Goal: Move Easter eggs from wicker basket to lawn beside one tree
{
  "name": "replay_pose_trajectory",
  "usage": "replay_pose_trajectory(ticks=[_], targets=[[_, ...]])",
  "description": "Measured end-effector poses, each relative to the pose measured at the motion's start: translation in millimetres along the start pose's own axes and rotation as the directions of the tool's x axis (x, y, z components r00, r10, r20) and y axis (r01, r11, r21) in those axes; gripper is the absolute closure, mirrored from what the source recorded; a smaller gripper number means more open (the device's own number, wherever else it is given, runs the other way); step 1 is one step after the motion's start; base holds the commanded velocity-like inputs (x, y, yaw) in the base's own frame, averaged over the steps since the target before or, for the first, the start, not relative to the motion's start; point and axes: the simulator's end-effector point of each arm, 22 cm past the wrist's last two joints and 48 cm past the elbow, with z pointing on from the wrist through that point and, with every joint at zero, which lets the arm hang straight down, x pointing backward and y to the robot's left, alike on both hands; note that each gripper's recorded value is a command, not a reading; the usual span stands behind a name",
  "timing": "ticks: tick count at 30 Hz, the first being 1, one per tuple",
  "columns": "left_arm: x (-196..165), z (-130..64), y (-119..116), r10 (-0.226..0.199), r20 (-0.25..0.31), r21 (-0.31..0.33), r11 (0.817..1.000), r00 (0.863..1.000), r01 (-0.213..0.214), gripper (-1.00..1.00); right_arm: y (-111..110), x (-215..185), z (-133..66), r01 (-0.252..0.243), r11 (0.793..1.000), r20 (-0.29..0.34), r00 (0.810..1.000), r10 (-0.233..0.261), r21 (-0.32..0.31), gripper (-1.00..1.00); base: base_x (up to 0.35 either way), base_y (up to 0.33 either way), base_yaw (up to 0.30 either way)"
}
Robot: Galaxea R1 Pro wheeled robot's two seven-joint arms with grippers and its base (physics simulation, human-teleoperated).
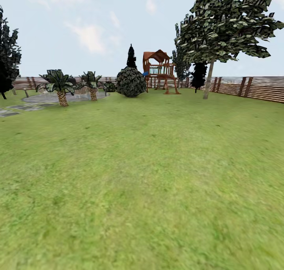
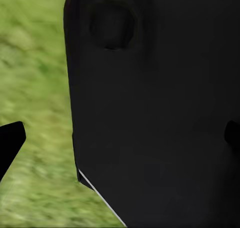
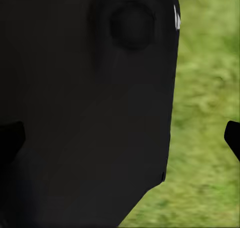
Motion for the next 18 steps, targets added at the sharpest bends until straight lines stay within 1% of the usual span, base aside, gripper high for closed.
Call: replay_pose_trajectory(ticks=[1, 4, 9, 18], targets=[[1, 0.0, -6, -0.01, 0.002, 0.011, 1.0, 1.0, 0.01, -1.0, 0, -8, -0.1, 0.011, 1.0, 0.016, 1.0, -0.011, -0.001, -1.0, 0.0, 0.0, 0.0], [2, -0.1, -6, -0.013, 0.005, 0.012, 1.0, 1.0, 0.013, -1.0, 0, -25, -0.4, 0.013, 1.0, 0.042, 0.999, -0.013, -0.001, -1.0, 0.0, 0.0, 0.0], [-5, -0.2, -7, -0.015, 0.02, 0.013, 1.0, 1.0, 0.015, -1.0, 3, -57, -2.3, -0.004, 1.0, 0.104, 0.995, 0.005, -0.004, -1.0, 0.0, 0.0, 0.0], [-5, -0.2, -7, -0.016, 0.02, 0.013, 1.0, 1.0, 0.015, -1.0, -1, -70, -3.8, 0.01, 1.0, 0.153, 0.988, -0.011, 0.003, -1.0, 0.0, 0.0, 0.0]])
